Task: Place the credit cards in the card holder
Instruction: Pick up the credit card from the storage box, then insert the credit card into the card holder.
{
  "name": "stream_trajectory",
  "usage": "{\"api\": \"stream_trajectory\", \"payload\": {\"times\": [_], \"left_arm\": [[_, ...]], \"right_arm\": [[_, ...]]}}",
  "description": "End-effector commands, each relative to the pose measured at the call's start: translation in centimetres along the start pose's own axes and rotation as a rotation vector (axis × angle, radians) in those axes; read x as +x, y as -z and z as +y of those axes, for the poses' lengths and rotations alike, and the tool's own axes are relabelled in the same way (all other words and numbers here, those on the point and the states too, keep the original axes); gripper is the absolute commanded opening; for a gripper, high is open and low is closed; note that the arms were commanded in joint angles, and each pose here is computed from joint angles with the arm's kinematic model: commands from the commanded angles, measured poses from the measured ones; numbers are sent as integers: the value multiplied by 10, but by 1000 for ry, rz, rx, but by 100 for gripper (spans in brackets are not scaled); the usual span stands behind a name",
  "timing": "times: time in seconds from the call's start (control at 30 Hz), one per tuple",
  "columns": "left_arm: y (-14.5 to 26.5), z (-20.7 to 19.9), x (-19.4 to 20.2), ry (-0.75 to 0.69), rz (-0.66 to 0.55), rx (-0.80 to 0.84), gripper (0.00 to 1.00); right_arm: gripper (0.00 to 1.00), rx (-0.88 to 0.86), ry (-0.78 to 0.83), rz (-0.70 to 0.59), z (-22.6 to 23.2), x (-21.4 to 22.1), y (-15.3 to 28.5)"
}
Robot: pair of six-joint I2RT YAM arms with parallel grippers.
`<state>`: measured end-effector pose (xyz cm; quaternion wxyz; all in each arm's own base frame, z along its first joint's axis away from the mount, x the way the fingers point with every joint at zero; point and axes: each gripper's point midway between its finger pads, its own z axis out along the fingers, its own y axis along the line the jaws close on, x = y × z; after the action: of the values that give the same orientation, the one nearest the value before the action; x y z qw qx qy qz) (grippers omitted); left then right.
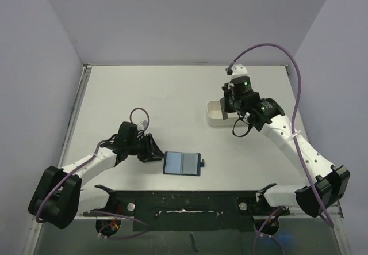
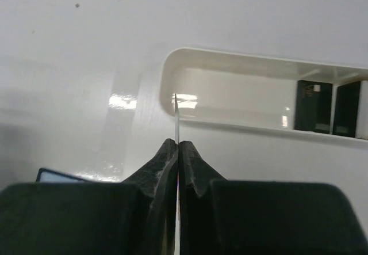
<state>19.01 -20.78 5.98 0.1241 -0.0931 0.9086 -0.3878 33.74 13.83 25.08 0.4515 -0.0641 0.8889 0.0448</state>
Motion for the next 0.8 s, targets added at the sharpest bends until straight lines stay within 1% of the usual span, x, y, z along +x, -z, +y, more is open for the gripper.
{"api": "stream_trajectory", "payload": {"times": [0.0,0.1,0.3,0.43,0.63,0.77], "left_arm": [[-8,-9,-9,-33,-44,57,26],[-13,-11,0,-19,-6,102,18],[-23,-3,7,-14,17,84,0],[-30,6,13,-4,36,58,0],[-35,16,24,2,39,12,0],[-35,20,29,0,33,-13,0]], "right_arm": [[0,-153,-74,-68,51,-3,17],[0,-269,-110,-81,88,7,24],[0,-419,-222,-60,137,35,28],[0,-524,-306,-30,163,56,24],[0,-566,-351,85,188,105,8],[0,-580,-377,137,194,128,0]]}}
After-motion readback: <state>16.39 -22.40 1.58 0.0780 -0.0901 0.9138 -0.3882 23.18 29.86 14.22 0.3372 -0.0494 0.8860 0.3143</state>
